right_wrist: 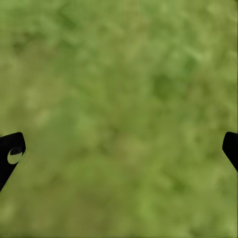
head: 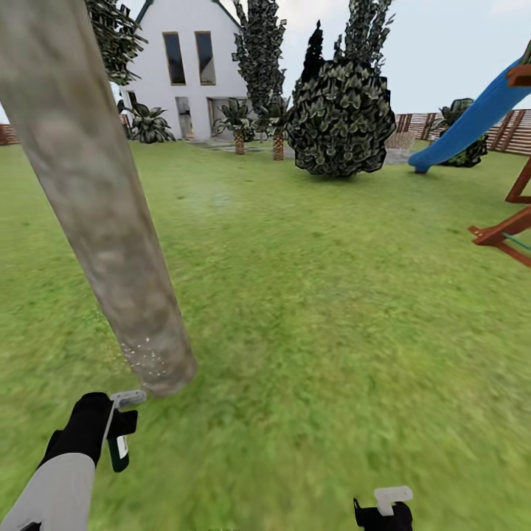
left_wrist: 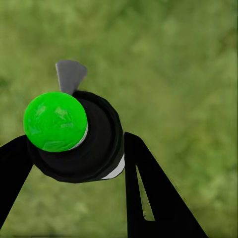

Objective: In the garden, pick up the pesticide atomizer on the floor and spray pesticide onto both trees until each tree trunk is fully covered.

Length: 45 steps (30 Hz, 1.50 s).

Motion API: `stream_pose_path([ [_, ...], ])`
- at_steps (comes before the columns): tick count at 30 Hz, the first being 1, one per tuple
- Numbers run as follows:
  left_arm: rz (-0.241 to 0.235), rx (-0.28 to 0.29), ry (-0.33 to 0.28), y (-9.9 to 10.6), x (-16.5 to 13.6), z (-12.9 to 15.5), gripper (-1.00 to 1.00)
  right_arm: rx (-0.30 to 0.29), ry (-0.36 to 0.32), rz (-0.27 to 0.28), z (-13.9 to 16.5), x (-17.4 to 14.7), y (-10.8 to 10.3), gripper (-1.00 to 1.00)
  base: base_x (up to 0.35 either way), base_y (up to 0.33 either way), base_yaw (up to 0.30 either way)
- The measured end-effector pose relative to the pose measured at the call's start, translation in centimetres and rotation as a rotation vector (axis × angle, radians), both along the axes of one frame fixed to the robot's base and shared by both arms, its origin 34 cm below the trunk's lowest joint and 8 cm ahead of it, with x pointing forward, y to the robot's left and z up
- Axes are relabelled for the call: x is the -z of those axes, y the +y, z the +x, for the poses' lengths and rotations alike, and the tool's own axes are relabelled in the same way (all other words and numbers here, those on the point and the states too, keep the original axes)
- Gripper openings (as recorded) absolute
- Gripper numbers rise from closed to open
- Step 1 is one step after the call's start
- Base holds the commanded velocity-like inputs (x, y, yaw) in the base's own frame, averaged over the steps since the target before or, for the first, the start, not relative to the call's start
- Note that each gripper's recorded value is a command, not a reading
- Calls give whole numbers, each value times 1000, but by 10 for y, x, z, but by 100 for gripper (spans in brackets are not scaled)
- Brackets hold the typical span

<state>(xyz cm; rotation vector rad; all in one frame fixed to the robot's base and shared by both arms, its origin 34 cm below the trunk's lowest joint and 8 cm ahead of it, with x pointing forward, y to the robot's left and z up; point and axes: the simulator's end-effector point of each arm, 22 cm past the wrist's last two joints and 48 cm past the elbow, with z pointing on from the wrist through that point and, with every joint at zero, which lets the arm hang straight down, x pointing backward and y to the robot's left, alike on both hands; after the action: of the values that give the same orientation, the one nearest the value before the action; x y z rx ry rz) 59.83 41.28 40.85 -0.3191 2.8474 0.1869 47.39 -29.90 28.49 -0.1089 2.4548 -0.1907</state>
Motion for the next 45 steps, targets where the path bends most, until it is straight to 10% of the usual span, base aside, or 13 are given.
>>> stream_pose_path([
  [45,-17,13,-6,-17,2,4,-100,-2,0,6,0,0,6,100,86,-198,156],
])
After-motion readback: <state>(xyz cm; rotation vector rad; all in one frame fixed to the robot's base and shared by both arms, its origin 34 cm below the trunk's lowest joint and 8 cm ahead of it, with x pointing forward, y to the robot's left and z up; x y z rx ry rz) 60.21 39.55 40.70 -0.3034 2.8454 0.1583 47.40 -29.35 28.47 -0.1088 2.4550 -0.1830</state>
